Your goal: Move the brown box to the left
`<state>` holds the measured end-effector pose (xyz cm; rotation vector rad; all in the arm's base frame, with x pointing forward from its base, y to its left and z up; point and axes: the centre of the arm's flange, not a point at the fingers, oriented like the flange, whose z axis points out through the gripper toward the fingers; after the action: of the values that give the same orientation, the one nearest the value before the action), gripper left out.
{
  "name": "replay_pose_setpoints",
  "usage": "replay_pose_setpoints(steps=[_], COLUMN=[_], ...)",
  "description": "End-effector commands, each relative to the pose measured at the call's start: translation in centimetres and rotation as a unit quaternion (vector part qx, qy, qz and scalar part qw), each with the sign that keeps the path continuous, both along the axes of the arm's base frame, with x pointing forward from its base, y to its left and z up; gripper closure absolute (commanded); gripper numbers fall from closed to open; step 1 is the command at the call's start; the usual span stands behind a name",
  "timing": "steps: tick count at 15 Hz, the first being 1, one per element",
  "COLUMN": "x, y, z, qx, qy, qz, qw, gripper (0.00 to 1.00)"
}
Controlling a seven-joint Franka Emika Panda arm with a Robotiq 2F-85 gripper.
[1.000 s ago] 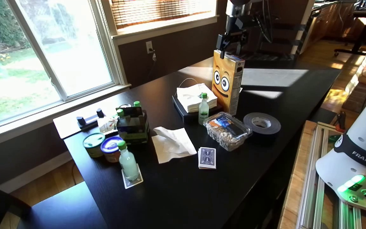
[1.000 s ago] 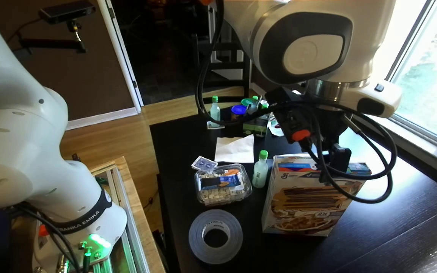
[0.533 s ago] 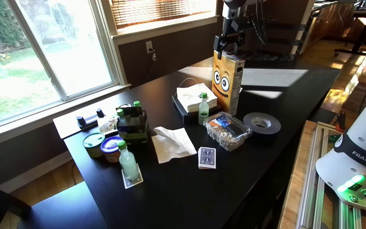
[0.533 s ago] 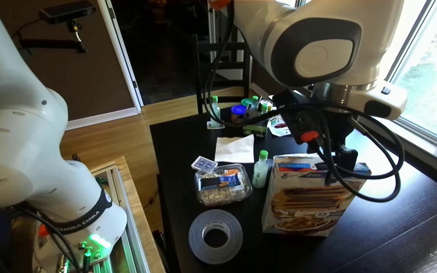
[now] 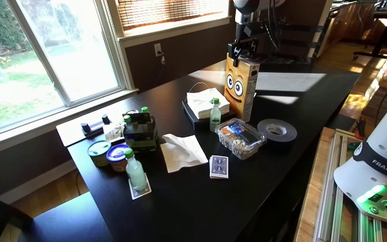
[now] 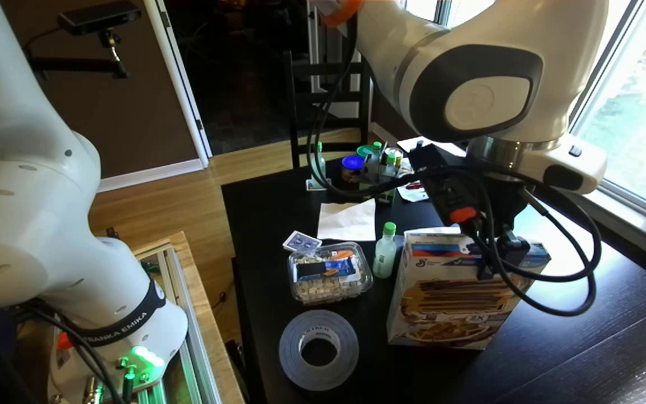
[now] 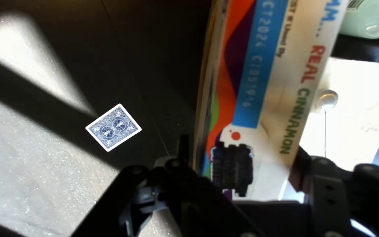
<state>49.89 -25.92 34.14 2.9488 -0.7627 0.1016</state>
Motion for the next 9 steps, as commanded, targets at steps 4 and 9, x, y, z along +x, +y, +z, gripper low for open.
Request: replay_pose_setpoints(steps=[4,9], x=[0.4,-1.9], y=[0.3,2.1], z=[0.7,6.8], qx=[0.01,-0.085], qy=[-0.004,0.0], qz=[0.01,0.089], qw=[0.9999,0.9924], gripper=[0.77,0.97])
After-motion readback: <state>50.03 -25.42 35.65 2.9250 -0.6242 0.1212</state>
